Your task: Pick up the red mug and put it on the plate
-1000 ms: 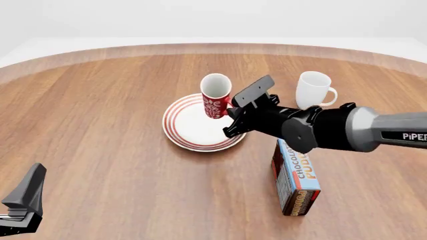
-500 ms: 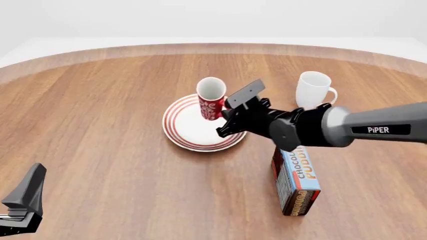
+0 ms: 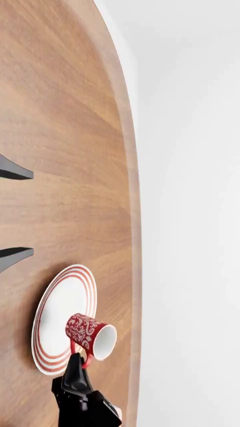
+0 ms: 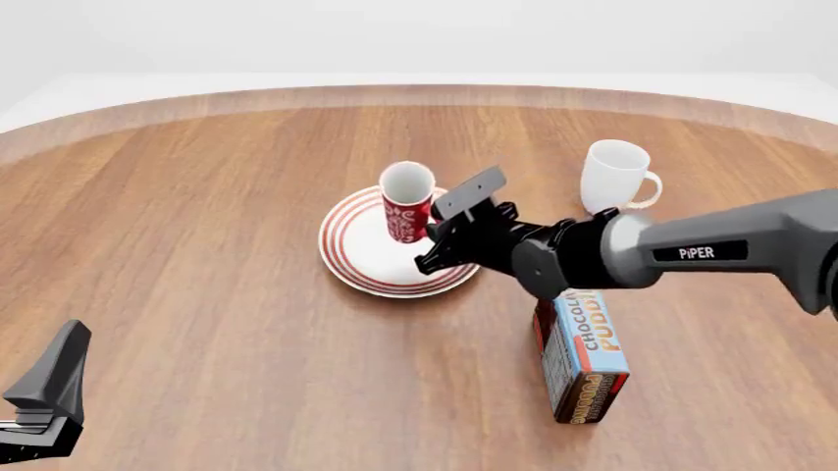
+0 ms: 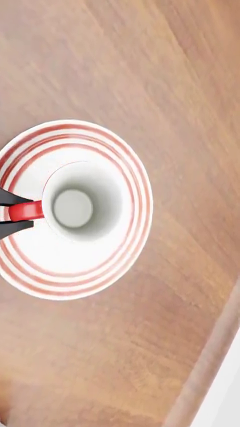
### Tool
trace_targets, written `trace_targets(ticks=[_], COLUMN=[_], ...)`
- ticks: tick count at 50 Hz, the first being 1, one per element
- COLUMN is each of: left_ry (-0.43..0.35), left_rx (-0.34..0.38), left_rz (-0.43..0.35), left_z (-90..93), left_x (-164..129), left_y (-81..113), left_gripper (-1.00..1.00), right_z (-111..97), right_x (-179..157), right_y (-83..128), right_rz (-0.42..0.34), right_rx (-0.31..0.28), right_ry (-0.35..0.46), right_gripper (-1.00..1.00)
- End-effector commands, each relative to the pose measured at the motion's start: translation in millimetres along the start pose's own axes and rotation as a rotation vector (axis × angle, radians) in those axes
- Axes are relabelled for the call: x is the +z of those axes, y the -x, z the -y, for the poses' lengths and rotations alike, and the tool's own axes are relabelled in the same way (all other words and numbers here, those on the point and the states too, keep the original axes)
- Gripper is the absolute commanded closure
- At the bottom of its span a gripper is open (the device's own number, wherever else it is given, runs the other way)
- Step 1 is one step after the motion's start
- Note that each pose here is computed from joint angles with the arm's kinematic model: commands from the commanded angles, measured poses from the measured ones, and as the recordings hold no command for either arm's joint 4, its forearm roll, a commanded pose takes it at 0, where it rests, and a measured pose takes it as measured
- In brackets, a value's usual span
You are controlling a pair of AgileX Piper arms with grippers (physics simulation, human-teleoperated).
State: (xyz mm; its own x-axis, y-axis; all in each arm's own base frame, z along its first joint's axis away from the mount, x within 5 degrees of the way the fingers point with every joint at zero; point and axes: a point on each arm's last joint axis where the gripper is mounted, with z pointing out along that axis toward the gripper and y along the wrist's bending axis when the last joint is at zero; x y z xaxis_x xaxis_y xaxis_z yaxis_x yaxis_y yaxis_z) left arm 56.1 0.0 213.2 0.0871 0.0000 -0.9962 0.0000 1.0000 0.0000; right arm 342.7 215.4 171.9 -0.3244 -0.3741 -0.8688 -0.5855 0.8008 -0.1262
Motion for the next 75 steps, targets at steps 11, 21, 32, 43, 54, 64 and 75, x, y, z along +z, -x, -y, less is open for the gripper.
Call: trace_targets(ticks=[11,21,32,43,54,64,75], left_ry=[0.000,0.000,0.000,0.000,0.000,0.000,0.000], left_rx=[0.000,0.000,0.000,0.000,0.000,0.000,0.000], left_rz=[0.000,0.000,0.000,0.000,0.000,0.000,0.000], left_z=[0.0,0.0,0.0,0.0,0.0,0.0,0.0], left_x=[0,0,0,0,0,0,0], left_y=[0.0,0.0,0.0,0.0,0.0,0.0,0.0], left_gripper=[-1.00,-1.00,-1.00,-1.00,-1.00,-1.00,-1.00], right_z=[2,1,0,0,4,13,18], right_x=[14,19,21,24,28,32,30], right_y=[-8,-11,-14,-16,-20,-22,-22], right_rz=[-0.004,-0.011,-0.015,-0.019,-0.025,-0.026,-0.018], right_rx=[0.019,0.011,0.012,0.013,0.011,0.017,0.021], right_ry=[-0.008,-0.005,-0.003,-0.003,-0.010,-0.030,-0.041], right_gripper=[1.00,1.00,1.00,1.00,1.00,-1.00,-1.00])
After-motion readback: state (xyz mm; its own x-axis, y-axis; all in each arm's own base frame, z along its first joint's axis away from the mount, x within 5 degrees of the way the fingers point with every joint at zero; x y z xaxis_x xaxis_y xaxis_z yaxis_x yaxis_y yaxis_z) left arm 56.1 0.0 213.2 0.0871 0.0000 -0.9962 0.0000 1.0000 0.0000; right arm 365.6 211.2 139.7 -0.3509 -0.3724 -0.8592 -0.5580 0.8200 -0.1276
